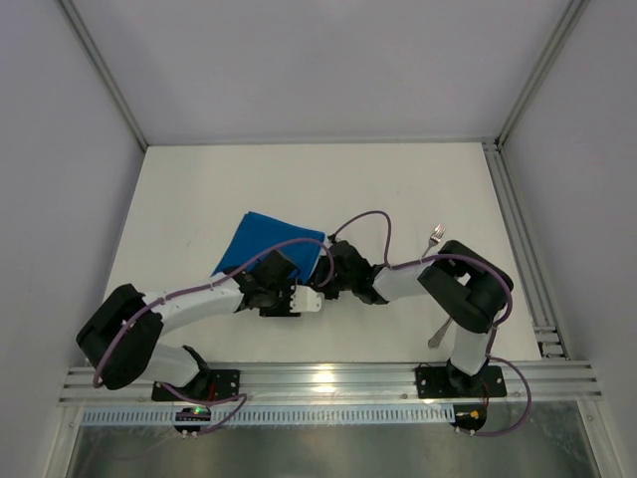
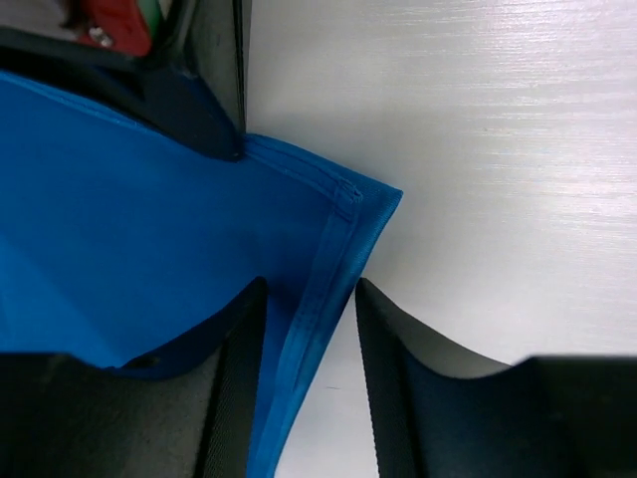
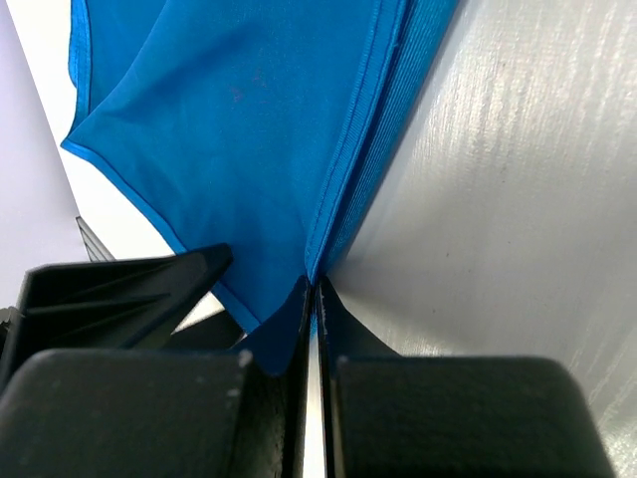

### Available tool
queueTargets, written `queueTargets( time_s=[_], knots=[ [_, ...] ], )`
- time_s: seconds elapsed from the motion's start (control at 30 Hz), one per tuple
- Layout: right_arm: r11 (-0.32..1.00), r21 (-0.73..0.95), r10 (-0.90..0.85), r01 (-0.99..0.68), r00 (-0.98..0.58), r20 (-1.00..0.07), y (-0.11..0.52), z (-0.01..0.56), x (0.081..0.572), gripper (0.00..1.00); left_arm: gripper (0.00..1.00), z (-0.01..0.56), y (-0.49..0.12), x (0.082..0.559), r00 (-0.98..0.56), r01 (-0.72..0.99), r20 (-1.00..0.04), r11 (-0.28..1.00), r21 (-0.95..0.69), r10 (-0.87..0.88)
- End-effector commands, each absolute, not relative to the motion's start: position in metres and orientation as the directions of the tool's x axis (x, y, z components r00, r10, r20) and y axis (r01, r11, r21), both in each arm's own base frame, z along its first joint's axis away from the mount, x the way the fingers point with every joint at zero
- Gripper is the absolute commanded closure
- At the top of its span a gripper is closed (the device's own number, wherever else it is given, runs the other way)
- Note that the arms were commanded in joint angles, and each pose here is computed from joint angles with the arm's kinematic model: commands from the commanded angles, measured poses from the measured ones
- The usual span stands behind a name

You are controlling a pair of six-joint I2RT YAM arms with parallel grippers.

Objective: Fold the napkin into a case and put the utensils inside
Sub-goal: Pick up the upper triangle-folded napkin from the center of the board.

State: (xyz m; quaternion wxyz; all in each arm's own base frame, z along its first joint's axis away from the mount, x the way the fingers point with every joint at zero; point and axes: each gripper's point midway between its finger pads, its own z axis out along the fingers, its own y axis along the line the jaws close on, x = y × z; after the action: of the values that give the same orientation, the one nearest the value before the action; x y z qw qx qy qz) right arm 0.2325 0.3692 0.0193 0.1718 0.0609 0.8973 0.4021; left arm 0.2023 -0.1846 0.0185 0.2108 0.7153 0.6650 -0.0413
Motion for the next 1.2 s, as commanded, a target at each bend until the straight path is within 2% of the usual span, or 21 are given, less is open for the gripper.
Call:
queueTargets(
  time_s=[0.0,0.07,0.1,0.2,0.27,0.33,0.37,0.4,0.47,0.5,0.6,0.63,0.73,0.93,1.17],
  knots=[
    [0.639,0.766,0.250,-0.073,-0.921,-0.297,0.378,0.040,0.243,0.96,0.58,-0.001,-0.175,0.200,0.120,0.969,-0.286,-0.050,0.241,0.951],
    [0.640,0.765,0.250,-0.071,-0.922,-0.295,0.377,0.040,0.243,0.96,0.64,-0.003,-0.175,0.199,0.118,0.970,-0.283,-0.050,0.238,0.952],
    [0.640,0.765,0.251,-0.072,-0.921,-0.297,0.376,0.041,0.243,0.96,0.73,-0.004,-0.175,0.200,0.112,0.971,-0.285,-0.044,0.236,0.952],
    [0.640,0.765,0.256,-0.071,-0.919,-0.300,0.375,0.043,0.244,0.96,0.75,-0.003,-0.177,0.203,0.086,0.968,-0.296,-0.010,0.249,0.951],
    [0.639,0.765,0.258,-0.072,-0.918,-0.302,0.374,0.045,0.245,0.96,0.80,0.000,-0.179,0.205,0.064,0.968,-0.312,0.017,0.251,0.948],
    [0.641,0.764,0.258,-0.073,-0.917,-0.303,0.373,0.047,0.245,0.96,0.89,0.005,-0.184,0.207,0.052,0.965,-0.332,0.039,0.259,0.942],
    [0.639,0.766,0.257,-0.075,-0.917,-0.304,0.373,0.048,0.245,0.96,0.98,0.007,-0.185,0.208,0.034,0.965,-0.342,0.058,0.256,0.939],
    [0.642,0.764,0.258,-0.069,-0.918,-0.300,0.372,0.048,0.245,0.96,1.00,0.010,-0.186,0.207,0.027,0.966,-0.351,0.065,0.249,0.936],
    [0.634,0.771,0.270,-0.061,-0.916,-0.295,0.371,0.054,0.245,0.90,1.00,0.018,-0.191,0.208,0.016,0.966,-0.371,0.081,0.247,0.929],
    [0.638,0.769,0.279,-0.044,-0.917,-0.284,0.367,0.052,0.245,0.82,1.00,0.020,-0.191,0.207,-0.002,0.967,-0.377,0.098,0.236,0.926],
    [0.634,0.773,0.311,-0.007,-0.913,-0.263,0.360,0.058,0.242,0.67,1.00,0.027,-0.196,0.205,-0.021,0.969,-0.406,0.119,0.216,0.913],
    [0.634,0.773,0.321,0.003,-0.911,-0.260,0.358,0.059,0.241,0.58,1.00,0.030,-0.199,0.203,-0.023,0.971,-0.421,0.121,0.208,0.907],
    [0.619,0.783,0.356,0.064,-0.912,-0.206,0.351,0.057,0.233,0.48,1.00,0.039,-0.203,0.203,-0.031,0.970,-0.446,0.134,0.201,0.894],
    [0.561,0.815,0.422,0.148,-0.897,-0.128,0.350,0.050,0.219,0.43,1.00,0.053,-0.210,0.204,-0.056,0.968,-0.483,0.166,0.189,0.874],
    [0.517,0.842,0.456,0.155,-0.882,-0.117,0.360,0.053,0.220,0.42,1.00,0.058,-0.216,0.202,-0.069,0.970,-0.504,0.176,0.168,0.861]
  ],
)
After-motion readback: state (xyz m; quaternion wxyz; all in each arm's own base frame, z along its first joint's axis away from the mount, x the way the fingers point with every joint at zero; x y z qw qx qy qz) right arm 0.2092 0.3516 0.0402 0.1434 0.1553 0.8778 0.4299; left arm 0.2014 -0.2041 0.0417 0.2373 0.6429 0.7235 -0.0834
